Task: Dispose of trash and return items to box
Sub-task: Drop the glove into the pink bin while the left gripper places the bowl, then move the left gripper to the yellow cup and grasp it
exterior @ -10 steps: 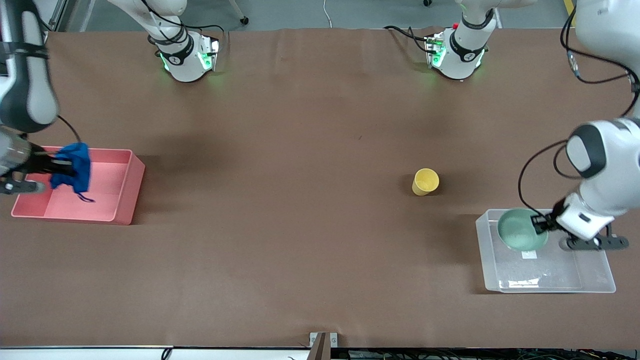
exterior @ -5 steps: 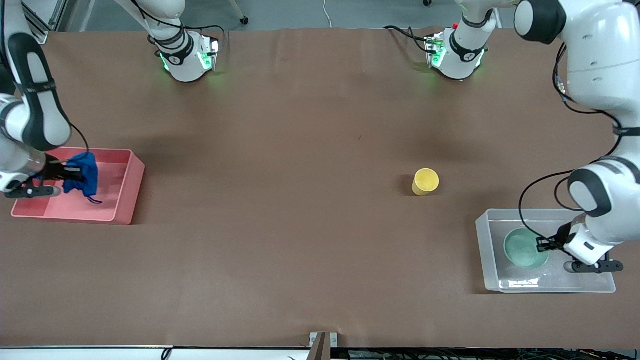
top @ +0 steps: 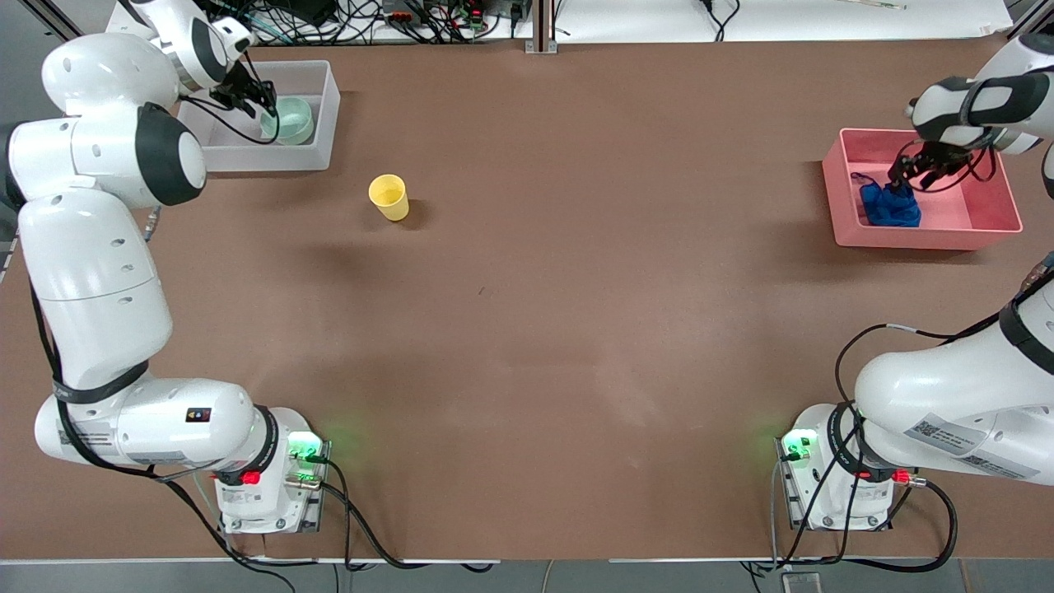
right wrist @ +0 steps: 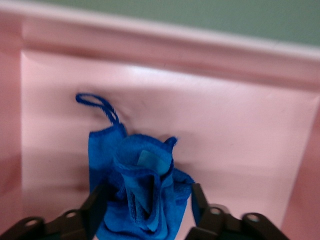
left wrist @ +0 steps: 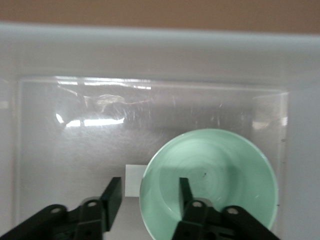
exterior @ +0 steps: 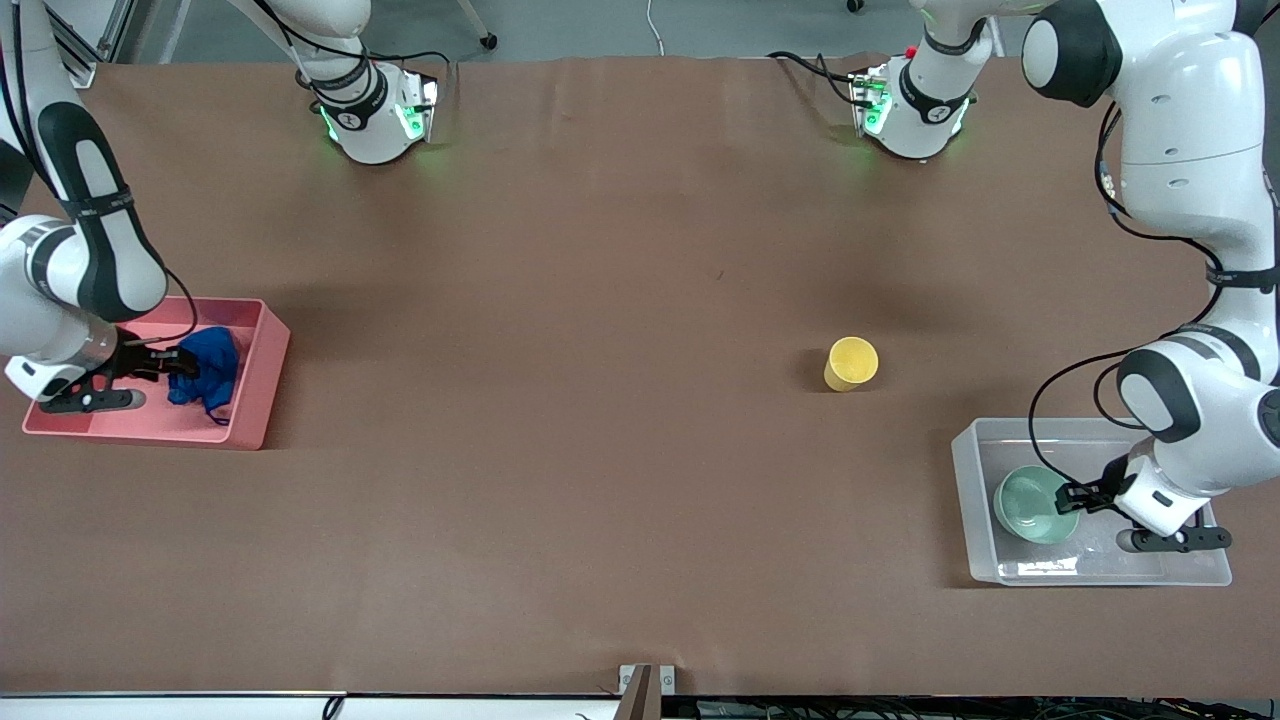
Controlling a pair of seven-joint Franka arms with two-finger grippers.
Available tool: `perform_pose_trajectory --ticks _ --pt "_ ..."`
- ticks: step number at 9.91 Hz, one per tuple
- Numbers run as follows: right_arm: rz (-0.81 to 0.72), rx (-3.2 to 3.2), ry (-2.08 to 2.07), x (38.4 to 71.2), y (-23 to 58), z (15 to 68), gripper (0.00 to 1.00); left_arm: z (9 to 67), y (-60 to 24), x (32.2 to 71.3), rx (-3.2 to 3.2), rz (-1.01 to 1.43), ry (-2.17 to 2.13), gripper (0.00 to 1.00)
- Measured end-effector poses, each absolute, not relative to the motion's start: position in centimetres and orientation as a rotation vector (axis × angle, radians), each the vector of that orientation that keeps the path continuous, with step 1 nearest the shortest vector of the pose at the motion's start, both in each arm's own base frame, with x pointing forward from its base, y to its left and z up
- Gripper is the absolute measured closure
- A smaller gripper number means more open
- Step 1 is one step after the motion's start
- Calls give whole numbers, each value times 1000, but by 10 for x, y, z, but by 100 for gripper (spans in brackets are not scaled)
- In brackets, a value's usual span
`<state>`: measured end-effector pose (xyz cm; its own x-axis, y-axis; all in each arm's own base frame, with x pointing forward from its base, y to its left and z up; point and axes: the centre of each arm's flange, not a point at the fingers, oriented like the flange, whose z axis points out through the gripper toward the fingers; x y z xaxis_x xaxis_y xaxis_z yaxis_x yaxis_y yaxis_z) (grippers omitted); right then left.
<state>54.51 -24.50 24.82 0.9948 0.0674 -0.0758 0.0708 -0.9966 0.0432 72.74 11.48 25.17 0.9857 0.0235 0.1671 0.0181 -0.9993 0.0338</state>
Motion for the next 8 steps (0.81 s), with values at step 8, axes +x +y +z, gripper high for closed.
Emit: perform_pose_trajectory --ticks 8 --pt "-11 3031 -331 567 -18 536 0 360 -43 608 3026 73 -255 0"
